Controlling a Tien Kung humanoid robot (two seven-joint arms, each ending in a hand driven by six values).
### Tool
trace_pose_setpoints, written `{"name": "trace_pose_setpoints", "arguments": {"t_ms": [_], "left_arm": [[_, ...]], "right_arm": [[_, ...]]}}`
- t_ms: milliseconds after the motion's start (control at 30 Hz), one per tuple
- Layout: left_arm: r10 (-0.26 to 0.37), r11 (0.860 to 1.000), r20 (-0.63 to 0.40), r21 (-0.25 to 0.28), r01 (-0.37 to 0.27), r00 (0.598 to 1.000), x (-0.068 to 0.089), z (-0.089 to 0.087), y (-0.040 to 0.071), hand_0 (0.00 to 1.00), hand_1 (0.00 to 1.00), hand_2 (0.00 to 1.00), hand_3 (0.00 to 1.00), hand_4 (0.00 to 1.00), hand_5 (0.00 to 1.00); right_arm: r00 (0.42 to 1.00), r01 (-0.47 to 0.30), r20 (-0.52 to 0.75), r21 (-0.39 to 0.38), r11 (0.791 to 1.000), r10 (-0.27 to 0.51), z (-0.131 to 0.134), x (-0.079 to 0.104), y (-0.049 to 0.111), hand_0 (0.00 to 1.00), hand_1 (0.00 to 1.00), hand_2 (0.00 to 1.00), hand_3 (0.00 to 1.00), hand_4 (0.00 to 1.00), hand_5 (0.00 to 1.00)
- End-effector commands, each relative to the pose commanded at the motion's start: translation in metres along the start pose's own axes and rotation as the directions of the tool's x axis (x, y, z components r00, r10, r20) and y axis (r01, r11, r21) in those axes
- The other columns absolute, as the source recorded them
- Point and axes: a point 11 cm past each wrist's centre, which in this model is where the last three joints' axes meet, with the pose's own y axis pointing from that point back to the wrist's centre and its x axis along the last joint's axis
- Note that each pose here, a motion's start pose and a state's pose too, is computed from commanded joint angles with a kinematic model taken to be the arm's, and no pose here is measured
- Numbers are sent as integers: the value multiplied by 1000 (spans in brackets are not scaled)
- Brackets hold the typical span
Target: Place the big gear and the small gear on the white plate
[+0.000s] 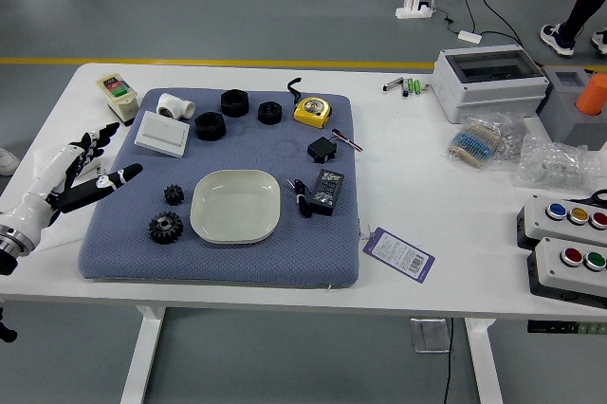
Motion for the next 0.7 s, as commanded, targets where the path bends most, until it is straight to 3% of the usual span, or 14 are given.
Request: {"name": "trace_pose_setpoints", "arguments": {"t_ms": [100,133,333,700], "left_arm": [[-32,999,81,20,31,996,-5,1,1,903,929,987,905,994,297],[-43,999,114,29,40,993,-6,0,2,885,907,956,893,986,219],[-119,989,347,128,79,930,-17,-10,2,856,876,925,882,991,197],[-146,986,350,125,108,925,-35,-6,-3,837,847,906,875,980,179]], "right_arm": [[1000,0,-1,0,1000,0,0,0,0,700,707,735,561,792,648],[1000,0,-2,0,1000,0,0,0,0,701,707,735,562,792,649],[1000,1,-1,0,1000,-1,0,0,0,702,708,735,562,793,650],[1000,0,2,3,1000,0,-1,0,0,703,708,735,562,793,650]]}}
